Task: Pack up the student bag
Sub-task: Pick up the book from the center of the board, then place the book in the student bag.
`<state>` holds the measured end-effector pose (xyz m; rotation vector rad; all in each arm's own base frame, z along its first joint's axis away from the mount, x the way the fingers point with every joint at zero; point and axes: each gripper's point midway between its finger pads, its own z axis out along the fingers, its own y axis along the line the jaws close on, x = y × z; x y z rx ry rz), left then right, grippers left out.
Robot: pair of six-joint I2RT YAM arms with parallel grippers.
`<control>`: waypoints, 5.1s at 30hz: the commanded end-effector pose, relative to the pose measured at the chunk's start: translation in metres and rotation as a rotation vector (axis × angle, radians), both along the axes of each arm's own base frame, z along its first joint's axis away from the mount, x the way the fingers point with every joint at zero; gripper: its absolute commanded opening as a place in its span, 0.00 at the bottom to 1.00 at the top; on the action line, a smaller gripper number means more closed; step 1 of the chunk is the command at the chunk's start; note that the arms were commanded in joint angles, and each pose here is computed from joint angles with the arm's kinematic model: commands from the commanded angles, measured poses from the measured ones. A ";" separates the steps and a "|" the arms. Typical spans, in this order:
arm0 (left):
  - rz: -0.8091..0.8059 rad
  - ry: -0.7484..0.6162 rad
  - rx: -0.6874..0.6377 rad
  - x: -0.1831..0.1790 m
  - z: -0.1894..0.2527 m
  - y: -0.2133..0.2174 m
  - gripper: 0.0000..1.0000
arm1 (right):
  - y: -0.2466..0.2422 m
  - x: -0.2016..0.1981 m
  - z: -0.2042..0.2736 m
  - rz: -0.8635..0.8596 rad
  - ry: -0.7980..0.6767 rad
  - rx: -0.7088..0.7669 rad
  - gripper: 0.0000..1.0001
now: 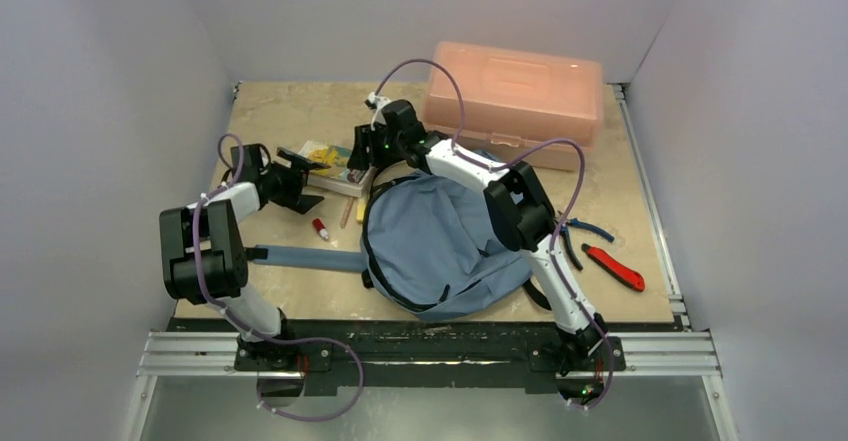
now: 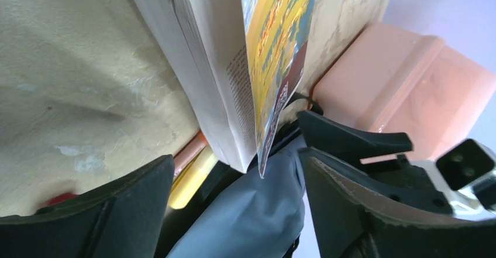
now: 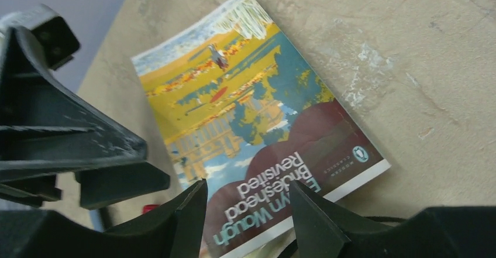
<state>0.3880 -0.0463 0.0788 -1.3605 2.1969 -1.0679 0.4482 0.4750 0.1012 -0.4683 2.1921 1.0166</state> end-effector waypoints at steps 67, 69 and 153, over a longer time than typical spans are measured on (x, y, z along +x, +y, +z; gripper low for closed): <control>-0.279 -0.739 -0.022 -0.040 0.179 -0.066 0.16 | -0.075 -0.081 0.183 0.045 0.436 0.871 0.19; -0.293 -0.672 0.065 -0.052 0.167 -0.062 0.33 | -0.083 -0.090 0.193 0.069 0.416 0.879 0.00; 0.101 -0.566 1.064 -0.219 0.244 0.068 0.00 | -0.139 -0.178 0.117 -0.121 -0.152 -0.094 0.99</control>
